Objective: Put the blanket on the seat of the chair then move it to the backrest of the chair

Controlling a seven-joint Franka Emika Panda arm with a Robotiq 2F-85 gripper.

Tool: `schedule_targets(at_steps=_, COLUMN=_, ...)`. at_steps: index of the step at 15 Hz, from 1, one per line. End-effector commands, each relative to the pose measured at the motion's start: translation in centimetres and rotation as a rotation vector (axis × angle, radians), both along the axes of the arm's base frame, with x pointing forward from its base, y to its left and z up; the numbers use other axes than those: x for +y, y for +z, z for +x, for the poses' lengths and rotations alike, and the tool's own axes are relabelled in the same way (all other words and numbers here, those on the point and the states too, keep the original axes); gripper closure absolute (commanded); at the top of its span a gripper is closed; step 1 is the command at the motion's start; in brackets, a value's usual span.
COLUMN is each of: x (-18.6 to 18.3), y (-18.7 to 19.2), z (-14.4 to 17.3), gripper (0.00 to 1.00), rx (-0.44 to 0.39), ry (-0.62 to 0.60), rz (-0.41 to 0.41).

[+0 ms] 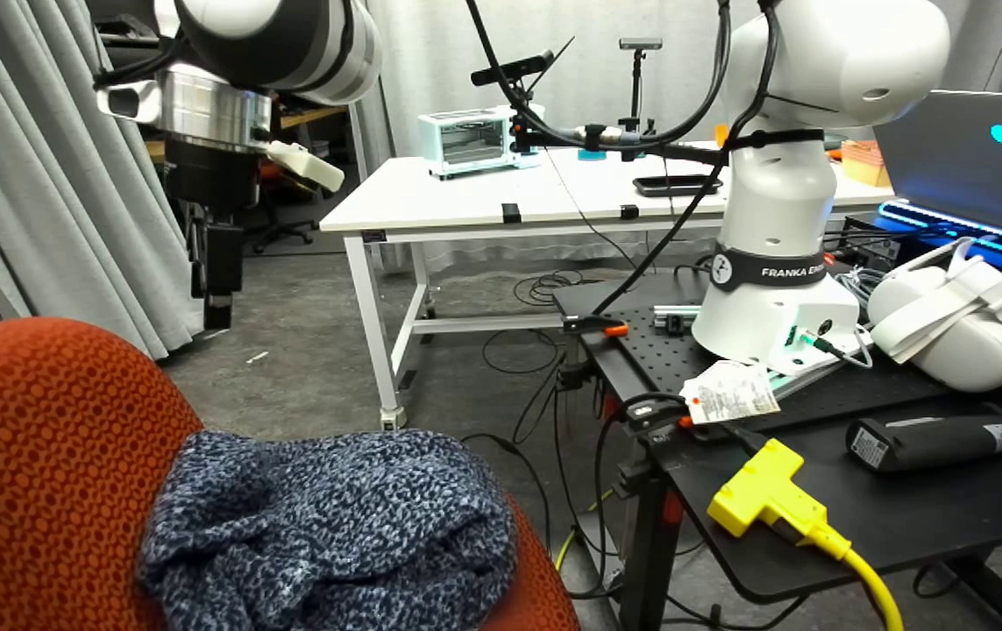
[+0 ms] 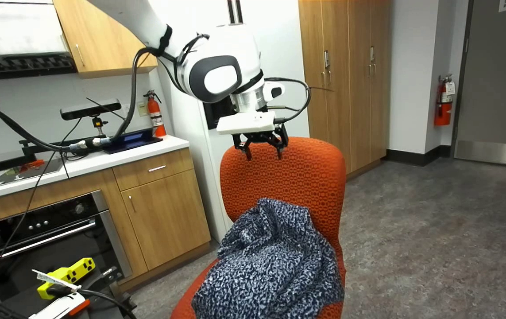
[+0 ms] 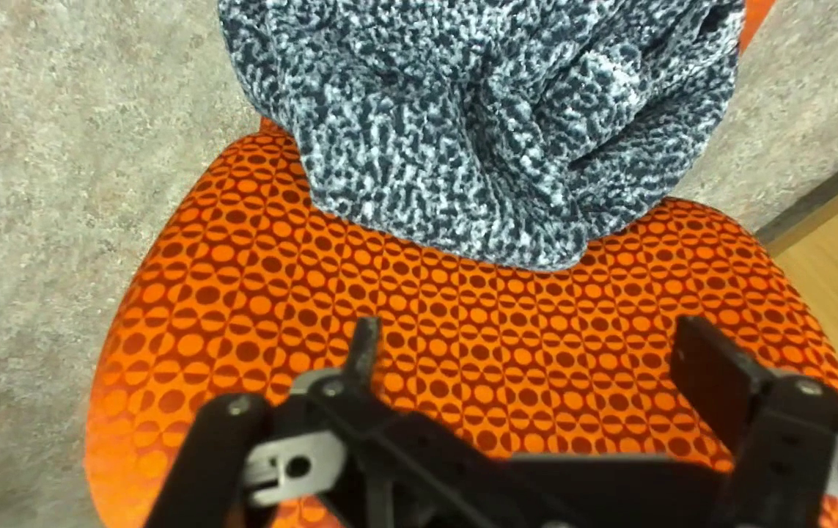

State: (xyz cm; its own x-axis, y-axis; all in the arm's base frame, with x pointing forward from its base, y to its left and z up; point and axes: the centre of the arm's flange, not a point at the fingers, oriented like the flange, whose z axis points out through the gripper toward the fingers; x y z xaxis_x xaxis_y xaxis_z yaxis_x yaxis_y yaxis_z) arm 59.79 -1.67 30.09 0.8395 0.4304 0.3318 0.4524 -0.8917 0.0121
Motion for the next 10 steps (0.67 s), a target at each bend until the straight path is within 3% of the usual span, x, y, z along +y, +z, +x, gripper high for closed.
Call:
schedule_targets(at_steps=1, x=-0.3, y=-4.1, z=-0.3, gripper=0.00, rx=-0.012, ry=0.018, rz=0.004)
schedule_targets(at_steps=10, x=-1.6, y=-13.8, z=1.6, gripper=0.00, rx=-0.042, ry=0.021, rz=0.059)
